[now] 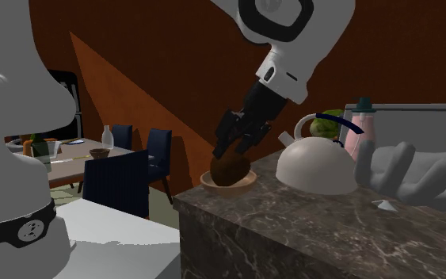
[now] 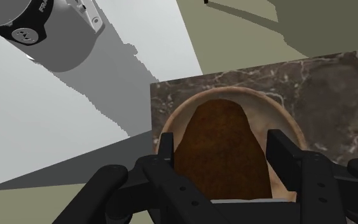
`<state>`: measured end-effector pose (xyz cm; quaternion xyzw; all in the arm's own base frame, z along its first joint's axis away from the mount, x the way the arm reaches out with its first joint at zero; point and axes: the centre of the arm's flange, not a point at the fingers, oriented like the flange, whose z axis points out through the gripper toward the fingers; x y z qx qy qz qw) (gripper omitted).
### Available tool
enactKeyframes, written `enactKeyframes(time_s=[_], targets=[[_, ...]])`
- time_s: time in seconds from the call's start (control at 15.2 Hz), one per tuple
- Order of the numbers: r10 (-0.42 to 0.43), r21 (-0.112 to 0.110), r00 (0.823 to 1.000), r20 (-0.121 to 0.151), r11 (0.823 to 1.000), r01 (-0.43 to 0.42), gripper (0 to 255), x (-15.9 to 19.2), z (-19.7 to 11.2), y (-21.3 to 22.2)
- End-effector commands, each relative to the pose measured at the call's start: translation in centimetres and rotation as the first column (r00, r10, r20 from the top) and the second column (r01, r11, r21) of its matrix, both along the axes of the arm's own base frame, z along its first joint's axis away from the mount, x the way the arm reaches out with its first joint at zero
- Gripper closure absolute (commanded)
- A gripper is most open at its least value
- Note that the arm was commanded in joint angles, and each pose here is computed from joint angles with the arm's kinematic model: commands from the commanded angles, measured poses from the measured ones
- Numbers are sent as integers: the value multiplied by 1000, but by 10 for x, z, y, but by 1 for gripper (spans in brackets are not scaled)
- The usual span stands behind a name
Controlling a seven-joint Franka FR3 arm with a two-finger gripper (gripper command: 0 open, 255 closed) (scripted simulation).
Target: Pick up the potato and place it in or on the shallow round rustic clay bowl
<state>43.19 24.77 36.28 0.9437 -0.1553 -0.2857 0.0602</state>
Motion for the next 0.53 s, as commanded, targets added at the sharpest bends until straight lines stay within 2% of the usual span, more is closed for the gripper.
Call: enactKeyframes(time_s=[0.0, 0.07, 0.13, 0.46], targets=[[0, 0, 1000, -1, 1000, 0, 255, 0, 0, 0], [0, 0, 1000, -1, 1000, 0, 255, 0, 0, 0], [0, 0, 1000, -1, 1000, 0, 0, 0, 0, 0], [0, 0, 1000, -1, 1000, 0, 0, 0, 0, 0]])
